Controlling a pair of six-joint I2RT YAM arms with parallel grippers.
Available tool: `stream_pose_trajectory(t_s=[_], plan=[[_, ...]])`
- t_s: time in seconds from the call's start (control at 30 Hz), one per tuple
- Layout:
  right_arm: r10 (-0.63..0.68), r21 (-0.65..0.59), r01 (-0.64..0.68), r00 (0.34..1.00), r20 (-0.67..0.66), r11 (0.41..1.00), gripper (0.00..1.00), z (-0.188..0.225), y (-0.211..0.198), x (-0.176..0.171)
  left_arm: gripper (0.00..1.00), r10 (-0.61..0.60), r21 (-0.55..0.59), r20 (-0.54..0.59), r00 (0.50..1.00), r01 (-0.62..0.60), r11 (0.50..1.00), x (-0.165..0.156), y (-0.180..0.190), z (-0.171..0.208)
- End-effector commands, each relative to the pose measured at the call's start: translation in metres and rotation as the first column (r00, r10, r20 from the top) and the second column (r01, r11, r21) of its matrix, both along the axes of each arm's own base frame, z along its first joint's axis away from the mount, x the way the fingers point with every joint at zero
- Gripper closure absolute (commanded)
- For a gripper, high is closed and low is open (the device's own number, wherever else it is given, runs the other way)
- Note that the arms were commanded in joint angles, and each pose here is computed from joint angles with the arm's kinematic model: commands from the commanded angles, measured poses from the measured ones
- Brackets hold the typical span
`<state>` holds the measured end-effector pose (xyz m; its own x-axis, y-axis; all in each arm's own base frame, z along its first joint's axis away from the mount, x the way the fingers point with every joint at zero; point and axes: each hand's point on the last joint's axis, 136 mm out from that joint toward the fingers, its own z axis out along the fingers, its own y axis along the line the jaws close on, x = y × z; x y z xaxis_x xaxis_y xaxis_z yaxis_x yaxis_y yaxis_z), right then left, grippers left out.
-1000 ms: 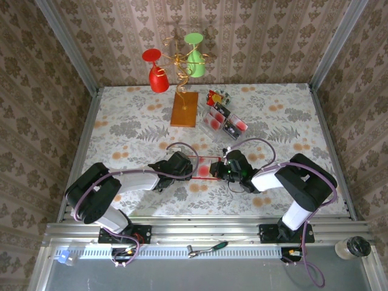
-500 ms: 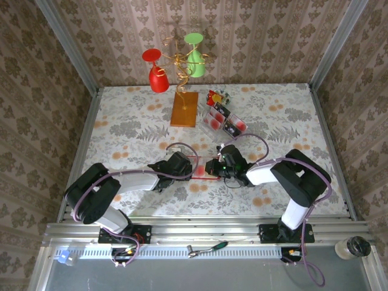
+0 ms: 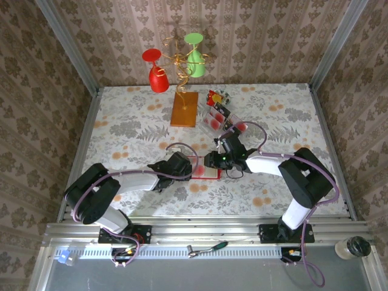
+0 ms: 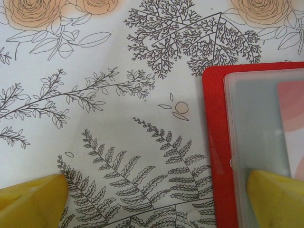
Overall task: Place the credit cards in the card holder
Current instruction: Insert the credit card into the card slot.
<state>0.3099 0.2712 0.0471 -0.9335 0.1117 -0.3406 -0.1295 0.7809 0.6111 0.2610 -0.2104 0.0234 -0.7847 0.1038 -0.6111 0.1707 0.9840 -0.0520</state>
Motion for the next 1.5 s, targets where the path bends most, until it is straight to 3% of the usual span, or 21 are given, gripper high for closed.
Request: stream_pose_trajectory(t_s=[0.0,0.1,0.73,0.97,1.47], plan=[[0.031,-0.049,-0.033,0.999,-0.025,0.998,0.92,0.001,-0.002,-0.004,0.02,0.008,0.036,-0.033,0.999,-0.007,0.999,-0.011,0.012,-0.009],[0.036,-0.049,-0.037,0.999,-0.037,0.998,0.98,-0.003,0.002,-0.002,0.02,0.007,0.033,-0.032,0.999,-0.006,0.999,-0.011,0.012,-0.009],[0.095,-0.061,-0.101,0.991,-0.092,0.993,0.99,-0.028,0.036,-0.008,0.02,0.003,0.004,-0.018,1.0,-0.003,1.0,-0.009,0.008,0.003],[0.099,-0.066,-0.106,0.99,-0.098,0.992,0.99,-0.03,0.039,-0.01,0.02,0.054,0.013,-0.033,0.998,-0.054,0.998,-0.002,0.025,0.014],[0.113,-0.056,-0.116,0.992,-0.05,0.992,0.99,-0.003,0.043,-0.004,0.02,0.064,0.038,-0.089,0.994,-0.061,0.997,-0.008,0.033,-0.01]])
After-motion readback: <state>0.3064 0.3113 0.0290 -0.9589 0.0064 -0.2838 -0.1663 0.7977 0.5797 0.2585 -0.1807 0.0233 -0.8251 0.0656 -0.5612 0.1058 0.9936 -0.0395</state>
